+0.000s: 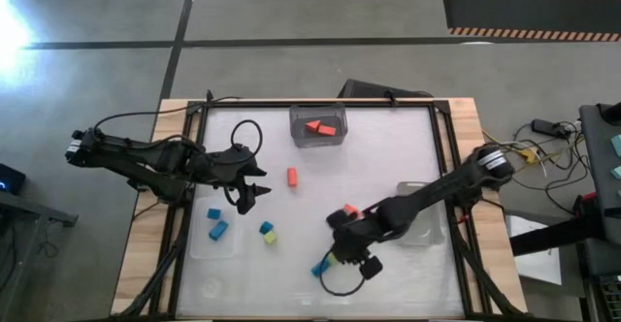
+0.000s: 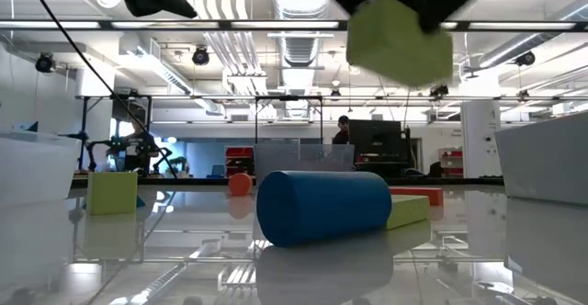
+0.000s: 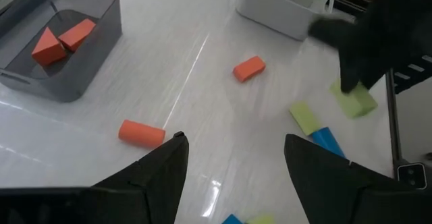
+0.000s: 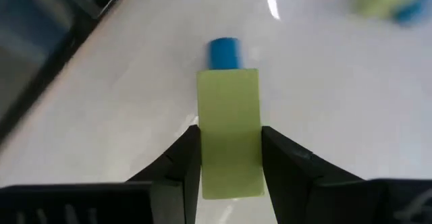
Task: Sort & place blocks by color
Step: Put the green block into the gray bin
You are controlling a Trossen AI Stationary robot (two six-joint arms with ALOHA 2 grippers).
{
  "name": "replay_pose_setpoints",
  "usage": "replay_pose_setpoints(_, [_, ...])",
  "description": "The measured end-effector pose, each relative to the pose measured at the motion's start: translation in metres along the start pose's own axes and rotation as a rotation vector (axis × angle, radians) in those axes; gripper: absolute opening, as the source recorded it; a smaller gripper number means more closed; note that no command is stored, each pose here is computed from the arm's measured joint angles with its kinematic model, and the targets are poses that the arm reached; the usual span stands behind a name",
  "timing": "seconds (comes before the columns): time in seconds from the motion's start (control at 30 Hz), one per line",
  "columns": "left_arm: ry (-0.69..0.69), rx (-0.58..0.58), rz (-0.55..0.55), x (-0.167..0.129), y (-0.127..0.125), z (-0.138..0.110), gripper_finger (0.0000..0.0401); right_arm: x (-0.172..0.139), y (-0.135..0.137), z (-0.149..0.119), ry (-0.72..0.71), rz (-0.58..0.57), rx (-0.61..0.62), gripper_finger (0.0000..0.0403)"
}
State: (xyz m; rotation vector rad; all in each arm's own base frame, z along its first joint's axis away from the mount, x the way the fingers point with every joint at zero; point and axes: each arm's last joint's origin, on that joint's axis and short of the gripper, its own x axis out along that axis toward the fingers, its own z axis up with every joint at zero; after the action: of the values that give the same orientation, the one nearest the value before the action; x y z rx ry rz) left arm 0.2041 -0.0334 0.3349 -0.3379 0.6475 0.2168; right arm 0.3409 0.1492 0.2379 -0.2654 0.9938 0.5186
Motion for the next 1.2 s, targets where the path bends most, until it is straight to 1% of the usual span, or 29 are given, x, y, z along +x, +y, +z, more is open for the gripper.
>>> replay_pose_setpoints(0.17, [-0.002,-0.001,-0.001,0.000,0.000,0.000,0.0228,-0.050,-0.008,-0.009,-0.005,-0.182,0.462,0.0115])
replay_pose_setpoints(0.23, [-0.005,-0.002,-0.002,0.000,0.000,0.000,0.0228,-0.067,-0.013,-0.019,0.012,-0.259,0.709,0.0115])
replay_pose_setpoints(0.33, [-0.027,-0.009,-0.014,0.000,-0.001,0.003,0.0228,-0.088,-0.021,-0.038,0.063,-0.341,1.098,0.0115])
replay_pose_setpoints(0.4, [-0.040,-0.012,-0.018,0.000,-0.002,0.004,0.0228,-0.099,-0.020,-0.050,0.085,-0.388,1.320,0.0115])
replay_pose_setpoints(0.47, [-0.054,-0.015,-0.014,0.000,-0.002,0.005,0.0228,-0.108,-0.016,-0.058,0.059,-0.400,1.488,0.0115])
replay_pose_setpoints(0.53, [-0.059,-0.017,-0.003,0.000,-0.002,0.005,0.0228,-0.115,-0.007,-0.066,0.014,-0.399,1.613,0.0115])
replay_pose_setpoints(0.67, [-0.064,-0.017,0.004,0.000,-0.002,0.005,0.0228,-0.124,0.008,-0.086,-0.054,-0.418,1.786,0.0115])
replay_pose_setpoints(0.83, [-0.070,-0.017,0.013,0.000,-0.001,0.005,0.0228,-0.122,0.023,-0.120,-0.048,-0.445,1.943,0.0115])
replay_pose_setpoints(0.97, [-0.072,-0.018,0.017,0.000,-0.001,0.005,0.0228,-0.116,0.029,-0.147,-0.024,-0.476,2.029,0.0115])
replay_pose_setpoints(1.1, [-0.072,-0.017,0.017,0.000,-0.001,0.005,0.0228,-0.118,0.031,-0.163,0.008,-0.487,2.071,0.0115])
replay_pose_setpoints(1.2, [-0.072,-0.018,0.017,0.000,-0.001,0.005,0.0228,-0.123,0.034,-0.172,0.094,-0.529,2.082,0.0115])
